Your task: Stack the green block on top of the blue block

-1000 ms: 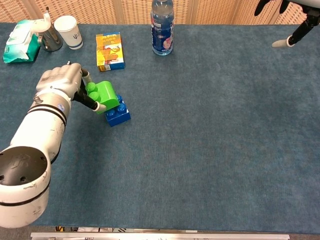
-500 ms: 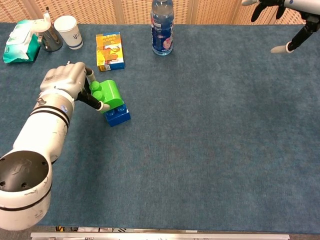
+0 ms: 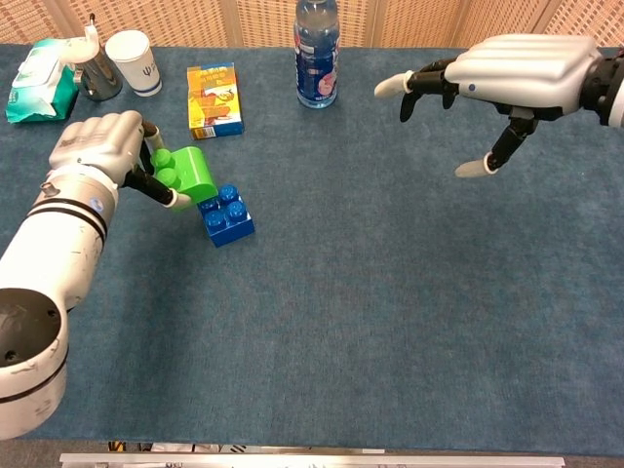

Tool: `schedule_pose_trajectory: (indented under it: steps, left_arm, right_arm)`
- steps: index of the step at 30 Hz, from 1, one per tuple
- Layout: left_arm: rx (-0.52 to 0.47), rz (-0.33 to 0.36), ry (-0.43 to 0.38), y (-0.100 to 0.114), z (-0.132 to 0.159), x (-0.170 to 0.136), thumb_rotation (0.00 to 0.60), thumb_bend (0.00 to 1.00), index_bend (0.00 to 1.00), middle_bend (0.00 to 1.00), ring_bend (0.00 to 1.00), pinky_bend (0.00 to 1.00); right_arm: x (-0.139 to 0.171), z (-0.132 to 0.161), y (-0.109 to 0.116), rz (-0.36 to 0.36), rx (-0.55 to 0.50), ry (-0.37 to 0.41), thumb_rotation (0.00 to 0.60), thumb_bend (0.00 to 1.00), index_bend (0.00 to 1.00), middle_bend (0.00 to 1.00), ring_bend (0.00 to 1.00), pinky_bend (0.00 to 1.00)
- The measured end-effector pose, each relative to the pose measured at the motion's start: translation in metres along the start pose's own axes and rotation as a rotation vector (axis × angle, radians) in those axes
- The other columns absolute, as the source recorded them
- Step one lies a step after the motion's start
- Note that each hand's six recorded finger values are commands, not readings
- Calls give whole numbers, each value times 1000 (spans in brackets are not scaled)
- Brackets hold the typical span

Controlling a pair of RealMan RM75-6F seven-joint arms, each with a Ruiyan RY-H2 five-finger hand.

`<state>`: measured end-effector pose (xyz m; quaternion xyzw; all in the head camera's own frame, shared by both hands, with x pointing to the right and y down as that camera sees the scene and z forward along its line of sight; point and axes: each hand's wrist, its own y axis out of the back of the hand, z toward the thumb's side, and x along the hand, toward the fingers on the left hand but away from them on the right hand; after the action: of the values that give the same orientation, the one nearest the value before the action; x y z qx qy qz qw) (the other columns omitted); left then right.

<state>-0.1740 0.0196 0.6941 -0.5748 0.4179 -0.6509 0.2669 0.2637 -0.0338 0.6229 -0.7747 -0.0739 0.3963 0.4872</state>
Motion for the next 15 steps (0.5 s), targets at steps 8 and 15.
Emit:
schedule_pose_trajectory:
  steps: [8, 15]
  left_arm:
    - [27, 10, -14, 7, -11, 5, 545, 39, 462, 450, 422, 315]
    - [49, 13, 0, 8, -17, 10, 554, 39, 462, 450, 423, 316]
  right_arm:
    - [-26, 34, -12, 54, 12, 91, 600, 179, 44, 274, 136, 308]
    - [-47, 52, -12, 79, 29, 126, 600, 183, 44, 274, 137, 308]
